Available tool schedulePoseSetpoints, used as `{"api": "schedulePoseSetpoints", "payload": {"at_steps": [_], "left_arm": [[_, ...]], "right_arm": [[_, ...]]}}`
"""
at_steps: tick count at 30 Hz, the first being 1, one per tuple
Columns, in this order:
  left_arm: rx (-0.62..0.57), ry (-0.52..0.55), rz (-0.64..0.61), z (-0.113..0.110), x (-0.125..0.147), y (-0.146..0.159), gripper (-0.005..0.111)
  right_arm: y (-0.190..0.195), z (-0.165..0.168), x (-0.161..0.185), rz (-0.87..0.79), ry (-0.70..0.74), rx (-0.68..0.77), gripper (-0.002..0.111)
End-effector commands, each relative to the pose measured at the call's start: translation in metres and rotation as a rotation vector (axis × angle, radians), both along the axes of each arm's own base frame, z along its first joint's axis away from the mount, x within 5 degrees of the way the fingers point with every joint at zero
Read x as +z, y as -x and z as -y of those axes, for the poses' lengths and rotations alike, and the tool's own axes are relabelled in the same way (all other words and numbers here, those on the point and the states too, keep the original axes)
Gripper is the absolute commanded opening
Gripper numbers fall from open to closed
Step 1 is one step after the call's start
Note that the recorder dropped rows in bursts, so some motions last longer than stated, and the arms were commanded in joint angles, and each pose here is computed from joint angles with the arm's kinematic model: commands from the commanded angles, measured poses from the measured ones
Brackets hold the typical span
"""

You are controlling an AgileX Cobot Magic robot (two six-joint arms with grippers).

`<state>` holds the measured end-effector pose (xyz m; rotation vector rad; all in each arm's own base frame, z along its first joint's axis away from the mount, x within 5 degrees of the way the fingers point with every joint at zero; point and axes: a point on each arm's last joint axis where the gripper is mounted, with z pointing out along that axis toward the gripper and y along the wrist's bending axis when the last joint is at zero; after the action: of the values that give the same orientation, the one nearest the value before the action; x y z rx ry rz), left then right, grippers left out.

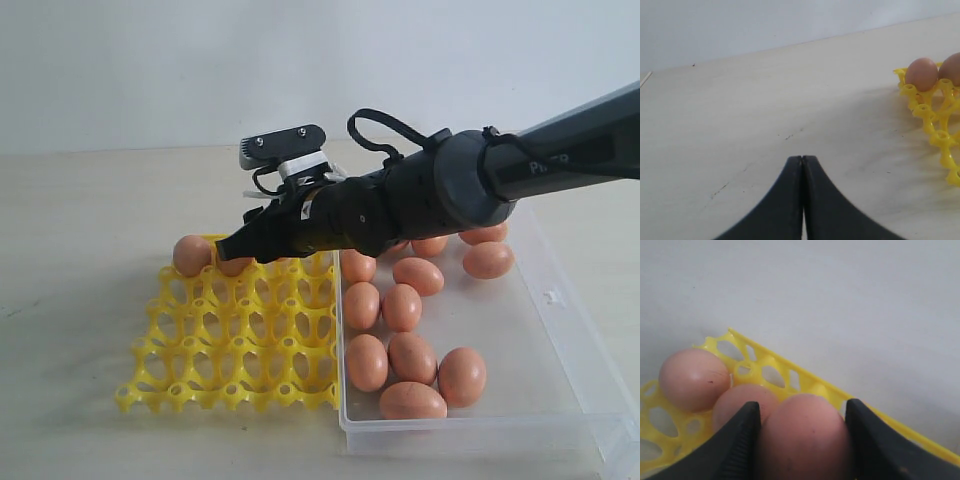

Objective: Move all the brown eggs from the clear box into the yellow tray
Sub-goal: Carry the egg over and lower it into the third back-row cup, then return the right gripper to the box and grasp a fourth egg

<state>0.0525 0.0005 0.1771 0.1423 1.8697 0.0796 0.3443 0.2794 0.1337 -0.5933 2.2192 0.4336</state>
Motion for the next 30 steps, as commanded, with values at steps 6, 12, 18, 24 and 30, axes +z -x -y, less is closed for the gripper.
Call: {"api": "schedulePoseSetpoints", "payload": {"at_steps": [6, 12, 18, 24, 30], "left_arm": [[0.001, 0.005, 0.012, 0.0, 0.002, 0.0, 0.0], [0.001, 0.005, 0.012, 0.0, 0.002, 0.0, 0.0], [0.001, 0.005, 0.012, 0.0, 0.002, 0.0, 0.0], [0.001, 0.005, 0.012, 0.0, 0.002, 0.0, 0.0], [0.001, 0.005, 0.012, 0.0, 0.002, 0.0, 0.0]], "right_arm": [[-0.003, 0.001, 0.006, 0.025, -0.014, -0.004, 0.056], [-0.003, 0.001, 0.019, 0.049, -0.034, -0.004, 0.056], [0.005, 0.006, 0.046, 0.017, -0.021, 0.006, 0.053], [0.036, 0.028, 0.1, -0.069, 0.1, 0.069, 0.005], [0.084, 0.069, 0.141, -0.084, 0.101, 0.075, 0.0]]}}
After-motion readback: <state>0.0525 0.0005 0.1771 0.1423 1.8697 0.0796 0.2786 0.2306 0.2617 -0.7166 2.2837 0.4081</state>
